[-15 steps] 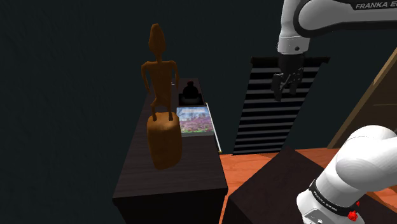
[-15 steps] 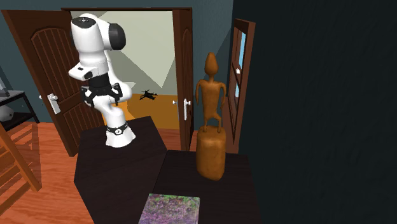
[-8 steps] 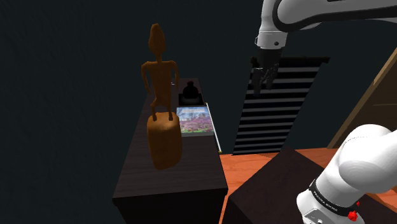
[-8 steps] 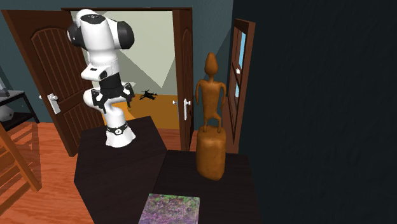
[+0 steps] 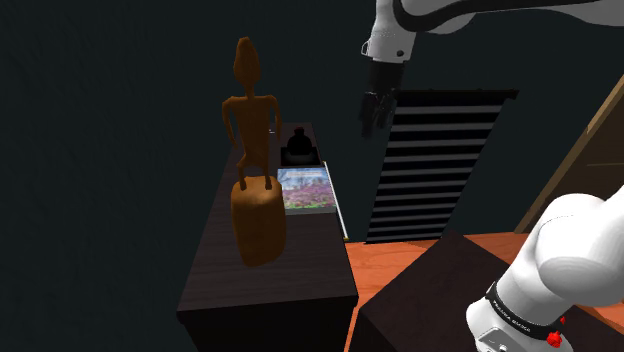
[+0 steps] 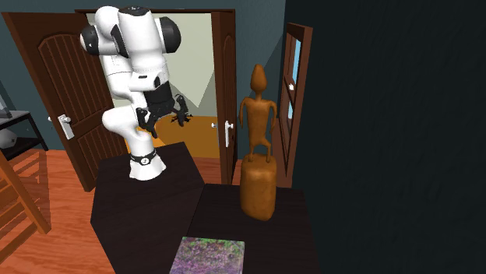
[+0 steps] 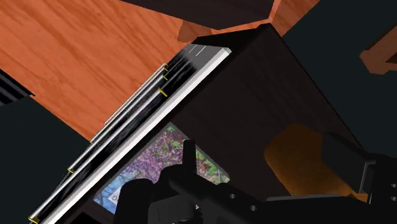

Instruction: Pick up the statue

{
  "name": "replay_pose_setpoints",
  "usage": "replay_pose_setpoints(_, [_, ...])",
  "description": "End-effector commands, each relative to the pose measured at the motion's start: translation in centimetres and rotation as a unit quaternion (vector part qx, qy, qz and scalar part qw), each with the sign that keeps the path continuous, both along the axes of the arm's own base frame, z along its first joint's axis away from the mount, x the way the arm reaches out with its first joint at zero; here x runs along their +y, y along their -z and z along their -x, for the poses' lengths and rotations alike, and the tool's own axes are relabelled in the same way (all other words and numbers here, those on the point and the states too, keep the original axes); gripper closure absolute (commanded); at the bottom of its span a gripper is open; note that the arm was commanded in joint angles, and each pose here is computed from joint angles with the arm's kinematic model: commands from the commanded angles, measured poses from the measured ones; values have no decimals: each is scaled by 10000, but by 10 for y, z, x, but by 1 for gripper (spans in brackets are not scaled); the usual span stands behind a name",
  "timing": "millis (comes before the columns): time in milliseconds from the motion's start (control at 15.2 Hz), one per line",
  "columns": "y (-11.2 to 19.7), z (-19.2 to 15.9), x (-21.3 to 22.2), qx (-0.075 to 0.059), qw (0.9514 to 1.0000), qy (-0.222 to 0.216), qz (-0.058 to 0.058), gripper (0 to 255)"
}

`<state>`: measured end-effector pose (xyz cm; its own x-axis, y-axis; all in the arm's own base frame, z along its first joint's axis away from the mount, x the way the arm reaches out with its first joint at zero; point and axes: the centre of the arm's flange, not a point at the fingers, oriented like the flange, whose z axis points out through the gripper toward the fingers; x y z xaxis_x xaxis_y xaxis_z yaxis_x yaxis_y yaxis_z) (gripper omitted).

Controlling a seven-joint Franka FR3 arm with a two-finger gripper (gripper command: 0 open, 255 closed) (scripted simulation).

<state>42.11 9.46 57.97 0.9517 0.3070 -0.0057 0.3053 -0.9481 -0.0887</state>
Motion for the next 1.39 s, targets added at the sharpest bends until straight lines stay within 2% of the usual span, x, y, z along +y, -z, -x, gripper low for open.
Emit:
replay_pose_setpoints(0, [-6,-15,19,-110,9995,-275,-115,0])
replay_pose_setpoints(264, [-23,-37,54,-325,9956,-806,-337,0])
replay_pose_setpoints(594, [-46,-58,100,-591,9855,-1466,-612,0])
replay_pose_setpoints(858, [-68,-70,137,-801,9732,-1987,-830,0])
replay_pose_setpoints(1056, [-86,-75,166,-957,9616,-2374,-991,0])
replay_pose_setpoints(1254, [-104,-77,193,-1111,9479,-2755,-1150,0])
replay_pose_setpoints(1320, [-107,-77,198,-1134,9456,-2813,-1174,0])
